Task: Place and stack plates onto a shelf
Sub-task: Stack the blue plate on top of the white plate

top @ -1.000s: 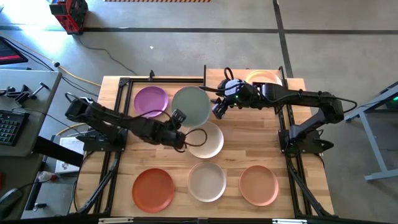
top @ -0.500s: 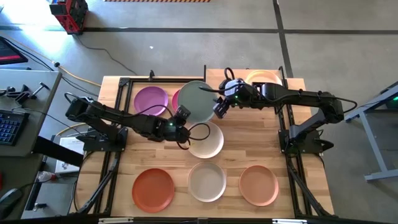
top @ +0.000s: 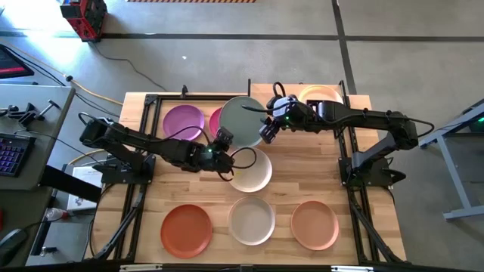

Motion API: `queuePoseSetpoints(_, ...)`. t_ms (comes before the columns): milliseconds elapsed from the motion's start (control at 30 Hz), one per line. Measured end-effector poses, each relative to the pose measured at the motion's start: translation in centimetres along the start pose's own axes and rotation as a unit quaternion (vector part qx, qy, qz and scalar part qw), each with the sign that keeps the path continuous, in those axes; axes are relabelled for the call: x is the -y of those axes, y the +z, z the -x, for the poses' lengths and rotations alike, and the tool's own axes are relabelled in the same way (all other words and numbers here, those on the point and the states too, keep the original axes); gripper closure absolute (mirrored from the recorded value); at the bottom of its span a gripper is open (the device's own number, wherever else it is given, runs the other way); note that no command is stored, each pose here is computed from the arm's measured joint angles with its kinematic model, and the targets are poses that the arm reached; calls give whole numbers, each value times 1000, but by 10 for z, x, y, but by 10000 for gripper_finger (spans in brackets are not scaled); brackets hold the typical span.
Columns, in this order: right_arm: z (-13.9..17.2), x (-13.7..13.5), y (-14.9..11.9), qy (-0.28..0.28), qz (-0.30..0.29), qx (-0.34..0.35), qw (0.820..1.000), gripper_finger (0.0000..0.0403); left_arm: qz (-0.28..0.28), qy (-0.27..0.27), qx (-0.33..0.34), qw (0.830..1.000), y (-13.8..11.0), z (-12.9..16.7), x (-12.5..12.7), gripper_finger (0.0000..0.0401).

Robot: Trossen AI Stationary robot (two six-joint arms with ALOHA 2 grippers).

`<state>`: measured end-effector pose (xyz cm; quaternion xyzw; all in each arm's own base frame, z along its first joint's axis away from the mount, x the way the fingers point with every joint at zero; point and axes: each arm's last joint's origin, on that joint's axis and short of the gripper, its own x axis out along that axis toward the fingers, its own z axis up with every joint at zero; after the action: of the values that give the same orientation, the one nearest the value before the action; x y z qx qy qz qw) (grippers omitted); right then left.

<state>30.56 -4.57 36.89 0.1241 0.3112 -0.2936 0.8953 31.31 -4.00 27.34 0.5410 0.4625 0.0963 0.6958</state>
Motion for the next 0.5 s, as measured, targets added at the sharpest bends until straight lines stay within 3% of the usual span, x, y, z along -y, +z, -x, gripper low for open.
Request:
queuePoseSetpoints(300,0,0,0,-3,15,1,1000,391,2,0,4,1000,1,0,0,398)
queuePoseSetpoints(500,0,0,0,-5,21,1,1000,397,13,7,12,1000,3,0,-2,398)
